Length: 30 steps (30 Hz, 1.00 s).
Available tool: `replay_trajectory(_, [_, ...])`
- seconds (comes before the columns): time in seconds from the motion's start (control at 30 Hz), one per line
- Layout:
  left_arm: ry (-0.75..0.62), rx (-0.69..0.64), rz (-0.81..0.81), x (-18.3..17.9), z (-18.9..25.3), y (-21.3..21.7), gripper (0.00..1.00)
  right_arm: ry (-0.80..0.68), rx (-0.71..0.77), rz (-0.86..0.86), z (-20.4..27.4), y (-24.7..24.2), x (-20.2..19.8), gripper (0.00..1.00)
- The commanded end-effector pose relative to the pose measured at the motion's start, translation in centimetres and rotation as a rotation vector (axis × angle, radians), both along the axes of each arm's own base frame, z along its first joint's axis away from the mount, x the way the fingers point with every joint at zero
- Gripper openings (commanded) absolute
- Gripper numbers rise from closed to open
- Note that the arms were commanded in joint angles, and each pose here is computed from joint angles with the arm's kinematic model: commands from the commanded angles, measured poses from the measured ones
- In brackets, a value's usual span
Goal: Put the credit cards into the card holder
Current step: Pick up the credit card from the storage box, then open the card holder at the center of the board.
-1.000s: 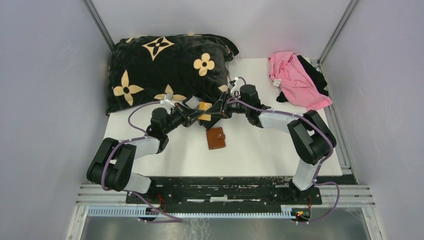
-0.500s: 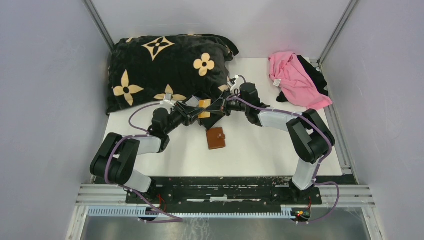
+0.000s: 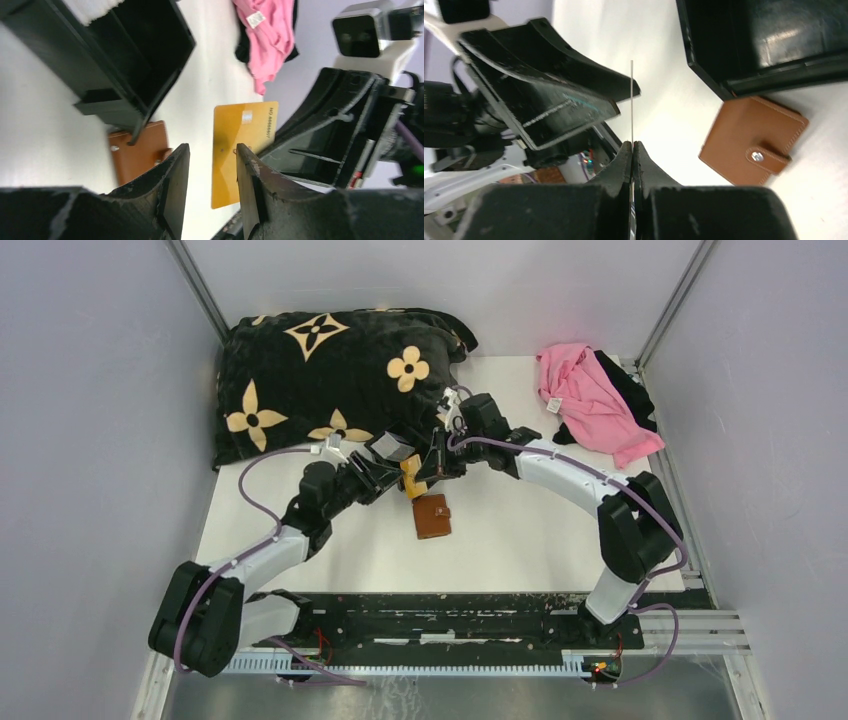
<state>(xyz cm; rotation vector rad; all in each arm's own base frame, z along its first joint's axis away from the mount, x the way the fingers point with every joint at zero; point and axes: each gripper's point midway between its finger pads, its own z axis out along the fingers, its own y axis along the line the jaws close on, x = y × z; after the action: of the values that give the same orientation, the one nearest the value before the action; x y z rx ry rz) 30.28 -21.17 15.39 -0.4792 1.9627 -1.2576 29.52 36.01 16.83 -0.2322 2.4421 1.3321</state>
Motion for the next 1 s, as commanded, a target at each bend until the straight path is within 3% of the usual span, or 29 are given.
replay_trajectory(0.0, [-0.001,0.226,0.016,-1.3,-3.5,2.1,0.46,-0.059,-0.273,0.062,-1.8,-2.7,-2.1,0.01])
replay_trajectory(0.37, [0.047,0.464,-0.059,-4.2,-8.4,2.2,0.39,-0.077,-0.546,0.094,-5.5,-3.4,-4.2,0.01])
replay_trajectory(0.97, [0.101,0.587,-0.159,-4.2,-11.4,-0.3,0.38,-0.114,-0.728,0.087,-8.5,-3.3,-2.8,0.01])
